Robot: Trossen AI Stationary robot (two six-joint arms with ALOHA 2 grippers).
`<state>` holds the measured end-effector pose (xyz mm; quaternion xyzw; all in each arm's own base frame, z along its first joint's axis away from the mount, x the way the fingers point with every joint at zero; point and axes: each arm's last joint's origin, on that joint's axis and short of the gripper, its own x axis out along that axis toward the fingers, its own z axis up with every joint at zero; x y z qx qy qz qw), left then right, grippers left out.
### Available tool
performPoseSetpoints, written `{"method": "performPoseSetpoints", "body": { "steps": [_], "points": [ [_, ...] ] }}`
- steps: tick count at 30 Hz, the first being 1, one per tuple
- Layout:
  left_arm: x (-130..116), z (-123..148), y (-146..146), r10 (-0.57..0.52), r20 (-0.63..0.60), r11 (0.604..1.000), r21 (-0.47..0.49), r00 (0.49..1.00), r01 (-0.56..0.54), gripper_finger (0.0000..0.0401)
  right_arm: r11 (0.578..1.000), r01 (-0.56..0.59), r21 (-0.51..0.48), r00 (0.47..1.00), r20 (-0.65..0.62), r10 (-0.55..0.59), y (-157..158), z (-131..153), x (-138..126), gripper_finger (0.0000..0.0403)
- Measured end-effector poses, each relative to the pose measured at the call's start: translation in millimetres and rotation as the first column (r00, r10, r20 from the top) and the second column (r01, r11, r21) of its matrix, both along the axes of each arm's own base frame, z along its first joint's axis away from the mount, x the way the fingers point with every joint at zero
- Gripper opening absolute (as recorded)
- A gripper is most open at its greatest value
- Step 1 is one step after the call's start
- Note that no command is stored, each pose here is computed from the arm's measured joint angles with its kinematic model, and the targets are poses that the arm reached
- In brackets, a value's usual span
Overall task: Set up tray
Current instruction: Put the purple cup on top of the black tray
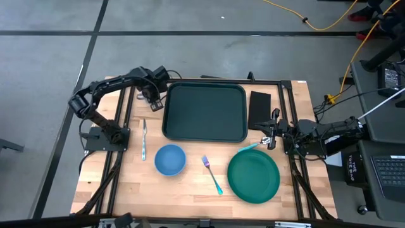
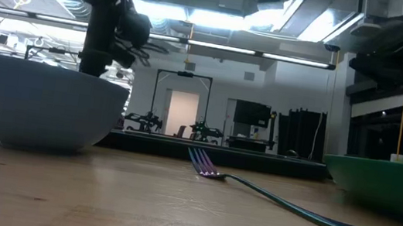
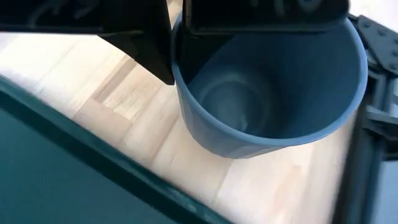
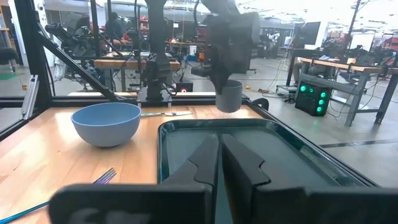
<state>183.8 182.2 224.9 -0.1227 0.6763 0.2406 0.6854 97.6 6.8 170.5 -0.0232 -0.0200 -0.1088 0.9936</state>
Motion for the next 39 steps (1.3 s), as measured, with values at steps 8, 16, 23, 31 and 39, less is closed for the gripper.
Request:
{"method": "performPoseSetpoints", "body": {
  "steps": [8,16,23,31,39],
  "points": [
    [-17.0,36.9,-15.5,-0.035,0.085,0.991,0.132,0.996,0.024,0.0004,1.0,0.0,0.0,1.0,0.0,0.0,0.0,0.0,0.0,0.0026],
    [-20.4,61.9,-42.1,-0.109,0.187,0.976,0.204,0.976,0.07,0.0003,1.0,-0.001,0.0,1.0,0.0,0.001,0.0,0.0,0.0,0.0026],
    [-0.5,61.3,-58.3,-0.208,0.259,0.97,0.18,0.943,0.164,0.0003,1.0,-0.002,0.001,1.0,0.0,0.002,0.0,0.0,0.0,0.0026],
    [20.2,50.1,-59.1,-0.274,0.257,0.956,0.178,0.927,0.233,0.0003,1.0,-0.002,0.003,1.0,0.001,0.002,0.0,0.0,0.0,0.0026],
    [42.6,42.0,-42.3,-0.292,0.22,0.954,0.141,0.931,0.266,0.0002,1.0,-0.003,0.005,1.0,0.002,0.003,0.1,0.0,0.0,0.0026]
  ]
}}
